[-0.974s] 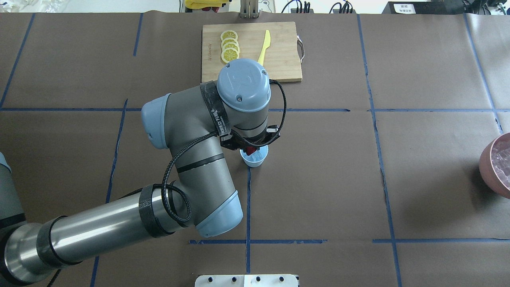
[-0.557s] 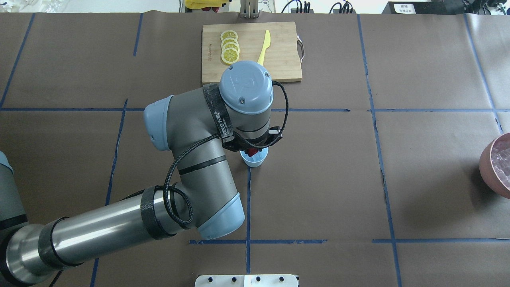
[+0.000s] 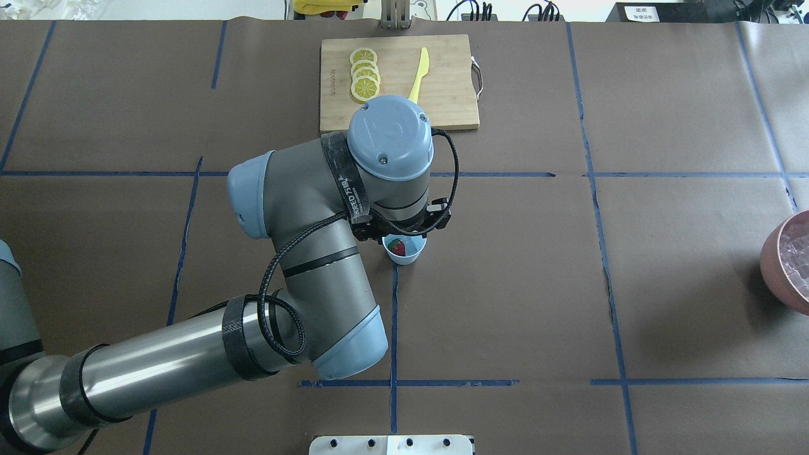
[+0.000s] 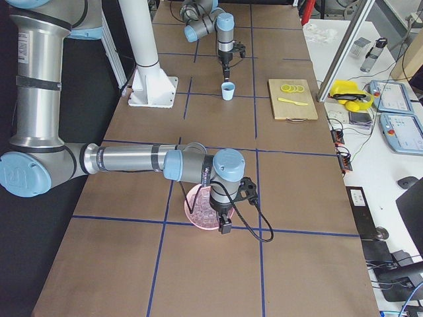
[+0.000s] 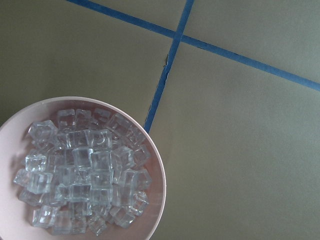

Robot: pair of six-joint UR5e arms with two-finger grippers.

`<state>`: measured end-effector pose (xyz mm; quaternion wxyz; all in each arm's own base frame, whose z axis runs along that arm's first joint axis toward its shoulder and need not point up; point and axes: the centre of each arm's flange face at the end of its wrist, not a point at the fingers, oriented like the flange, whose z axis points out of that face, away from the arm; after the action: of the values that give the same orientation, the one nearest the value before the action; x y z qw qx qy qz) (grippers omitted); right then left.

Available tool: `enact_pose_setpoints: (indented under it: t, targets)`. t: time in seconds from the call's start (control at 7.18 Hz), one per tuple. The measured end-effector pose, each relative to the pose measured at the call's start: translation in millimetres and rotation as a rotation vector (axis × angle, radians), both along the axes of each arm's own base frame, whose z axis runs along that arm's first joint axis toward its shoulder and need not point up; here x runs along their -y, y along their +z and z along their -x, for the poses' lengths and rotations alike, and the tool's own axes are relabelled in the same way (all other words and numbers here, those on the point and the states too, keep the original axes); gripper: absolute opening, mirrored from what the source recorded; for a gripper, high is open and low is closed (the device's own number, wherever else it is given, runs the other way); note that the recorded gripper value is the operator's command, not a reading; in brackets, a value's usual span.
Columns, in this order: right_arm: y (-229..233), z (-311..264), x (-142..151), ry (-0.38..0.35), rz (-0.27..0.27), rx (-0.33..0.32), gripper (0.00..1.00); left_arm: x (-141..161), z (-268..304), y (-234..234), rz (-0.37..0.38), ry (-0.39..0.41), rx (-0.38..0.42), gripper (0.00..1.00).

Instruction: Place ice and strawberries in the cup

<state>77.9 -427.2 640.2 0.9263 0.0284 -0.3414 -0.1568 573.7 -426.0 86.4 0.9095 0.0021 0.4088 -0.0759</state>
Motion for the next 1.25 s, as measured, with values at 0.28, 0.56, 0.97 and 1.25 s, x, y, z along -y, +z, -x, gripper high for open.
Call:
enact_pose_setpoints:
  t: [0.28, 0.56, 0.97, 1.25]
  targets:
    - [0, 0, 0, 0.000, 0.000, 0.000, 1.00, 4, 21, 21, -0.067, 0.049, 0.024, 1.00]
    - [2, 0, 0, 0.000, 0.003, 0.000, 1.00, 22, 103, 92, -0.201, 0.144, 0.067, 1.00]
    - [3, 0, 0, 0.000, 0.005, 0.000, 1.00, 79, 301, 236, -0.344, 0.364, 0.112, 1.00]
    - [2, 0, 1, 0.000, 0.002, 0.000, 1.00, 91, 445, 350, -0.351, 0.446, 0.092, 1.00]
